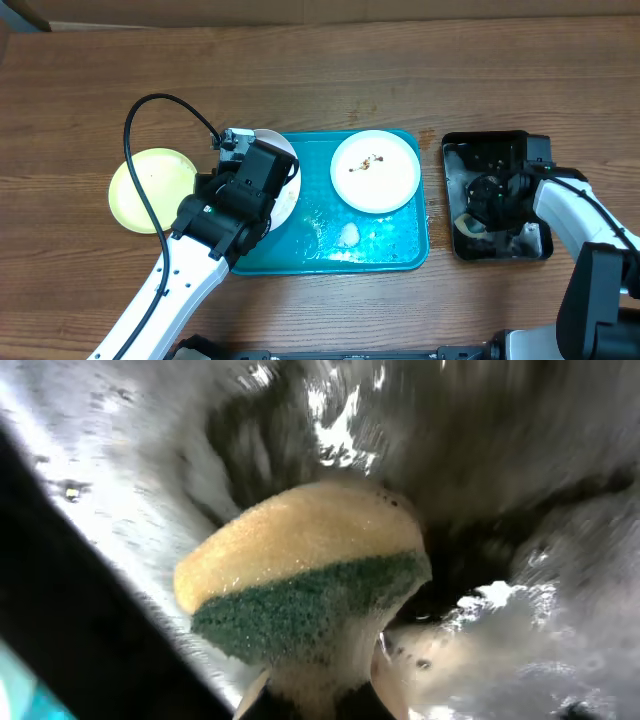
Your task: Clean dirty plates on tray and stack at the side
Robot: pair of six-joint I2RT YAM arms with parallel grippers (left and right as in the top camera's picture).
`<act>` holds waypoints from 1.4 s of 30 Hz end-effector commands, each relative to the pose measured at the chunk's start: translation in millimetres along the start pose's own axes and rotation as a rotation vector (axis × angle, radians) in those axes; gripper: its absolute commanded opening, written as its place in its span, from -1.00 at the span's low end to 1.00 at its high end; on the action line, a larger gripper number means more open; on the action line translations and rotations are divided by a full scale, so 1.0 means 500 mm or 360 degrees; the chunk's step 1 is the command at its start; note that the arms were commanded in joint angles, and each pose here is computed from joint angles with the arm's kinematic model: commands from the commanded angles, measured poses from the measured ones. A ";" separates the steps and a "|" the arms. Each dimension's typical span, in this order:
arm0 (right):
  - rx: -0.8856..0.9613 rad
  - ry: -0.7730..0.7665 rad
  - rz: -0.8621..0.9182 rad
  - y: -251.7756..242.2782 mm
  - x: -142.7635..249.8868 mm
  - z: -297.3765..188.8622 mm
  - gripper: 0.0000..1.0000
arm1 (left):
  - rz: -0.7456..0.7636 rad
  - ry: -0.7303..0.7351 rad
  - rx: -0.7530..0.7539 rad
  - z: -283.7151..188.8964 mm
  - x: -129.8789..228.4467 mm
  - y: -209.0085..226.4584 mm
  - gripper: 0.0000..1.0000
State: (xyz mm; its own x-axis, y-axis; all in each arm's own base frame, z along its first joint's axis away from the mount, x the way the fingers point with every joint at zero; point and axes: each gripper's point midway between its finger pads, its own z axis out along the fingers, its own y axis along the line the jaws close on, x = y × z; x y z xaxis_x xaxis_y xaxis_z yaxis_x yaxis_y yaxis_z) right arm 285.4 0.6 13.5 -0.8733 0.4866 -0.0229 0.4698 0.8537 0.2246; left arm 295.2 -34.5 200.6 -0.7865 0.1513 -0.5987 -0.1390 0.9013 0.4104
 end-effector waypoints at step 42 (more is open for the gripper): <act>0.0058 -0.0069 -0.0068 -0.002 -0.030 -0.020 -0.93 | 0.0638 -0.0416 -0.0677 -0.009 -0.143 -0.067 -0.92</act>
State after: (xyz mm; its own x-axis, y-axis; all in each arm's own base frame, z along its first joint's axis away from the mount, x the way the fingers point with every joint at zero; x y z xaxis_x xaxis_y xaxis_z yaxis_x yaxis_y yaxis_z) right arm 291.8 -6.8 20.9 -0.8864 0.4596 -0.0545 0.4425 0.8761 0.1915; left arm 352.5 -77.4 221.4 -0.6679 0.5854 -0.4595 -0.0946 0.5456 0.8327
